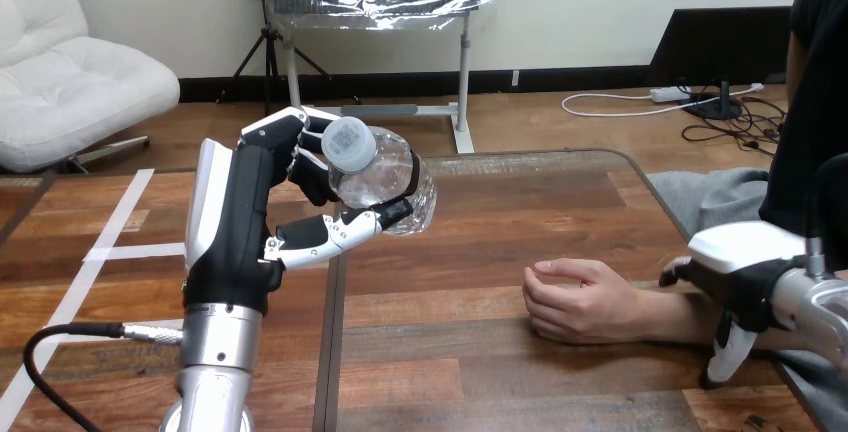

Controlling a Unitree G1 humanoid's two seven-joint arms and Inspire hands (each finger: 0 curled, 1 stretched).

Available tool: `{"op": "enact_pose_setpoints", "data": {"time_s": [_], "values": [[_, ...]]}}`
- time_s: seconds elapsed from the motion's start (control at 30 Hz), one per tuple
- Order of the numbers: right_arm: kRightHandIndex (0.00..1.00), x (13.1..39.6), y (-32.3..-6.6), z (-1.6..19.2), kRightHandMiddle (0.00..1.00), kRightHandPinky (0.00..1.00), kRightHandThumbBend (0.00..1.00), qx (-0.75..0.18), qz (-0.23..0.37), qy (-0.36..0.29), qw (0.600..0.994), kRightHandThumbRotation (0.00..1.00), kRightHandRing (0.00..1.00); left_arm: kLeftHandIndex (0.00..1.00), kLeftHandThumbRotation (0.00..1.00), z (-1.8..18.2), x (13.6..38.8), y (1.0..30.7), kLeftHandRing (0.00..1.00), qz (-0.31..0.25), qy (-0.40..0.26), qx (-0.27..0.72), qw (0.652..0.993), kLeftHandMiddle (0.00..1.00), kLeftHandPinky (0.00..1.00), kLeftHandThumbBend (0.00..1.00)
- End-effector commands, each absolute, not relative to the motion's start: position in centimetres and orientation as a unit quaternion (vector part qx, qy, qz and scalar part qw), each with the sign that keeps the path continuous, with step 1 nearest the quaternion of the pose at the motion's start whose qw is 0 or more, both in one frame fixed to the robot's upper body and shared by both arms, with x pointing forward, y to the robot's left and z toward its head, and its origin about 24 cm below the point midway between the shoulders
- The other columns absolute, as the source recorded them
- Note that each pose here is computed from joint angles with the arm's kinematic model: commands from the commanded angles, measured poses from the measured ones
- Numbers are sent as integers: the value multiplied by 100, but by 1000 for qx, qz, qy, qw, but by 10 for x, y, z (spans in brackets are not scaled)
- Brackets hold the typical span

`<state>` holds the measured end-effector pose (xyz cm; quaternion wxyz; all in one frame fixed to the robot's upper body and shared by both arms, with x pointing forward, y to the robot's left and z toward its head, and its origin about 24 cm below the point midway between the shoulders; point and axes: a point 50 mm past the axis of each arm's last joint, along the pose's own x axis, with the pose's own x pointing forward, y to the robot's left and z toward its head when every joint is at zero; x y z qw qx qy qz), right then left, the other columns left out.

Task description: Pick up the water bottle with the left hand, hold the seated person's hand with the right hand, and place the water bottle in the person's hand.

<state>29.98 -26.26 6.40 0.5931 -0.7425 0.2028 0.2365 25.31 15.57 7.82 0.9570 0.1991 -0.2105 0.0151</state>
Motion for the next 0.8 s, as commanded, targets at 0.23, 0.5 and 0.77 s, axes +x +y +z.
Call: {"op": "enact_pose_setpoints", "data": {"time_s": [0.23, 0.5, 0.77], "values": [[89, 326, -254, 90, 91, 89, 72, -764, 215, 172, 583, 24, 91, 50, 0, 103, 257, 155, 36, 24, -268, 182, 946, 41, 33, 58], [89, 329, -253, 85, 91, 89, 73, -758, 225, 181, 585, 26, 91, 50, 0, 104, 257, 156, 37, 26, -267, 181, 946, 41, 35, 59], [89, 332, -251, 78, 91, 87, 72, -755, 238, 193, 580, 27, 90, 50, 0, 104, 256, 158, 37, 29, -266, 182, 946, 41, 35, 58]]}}
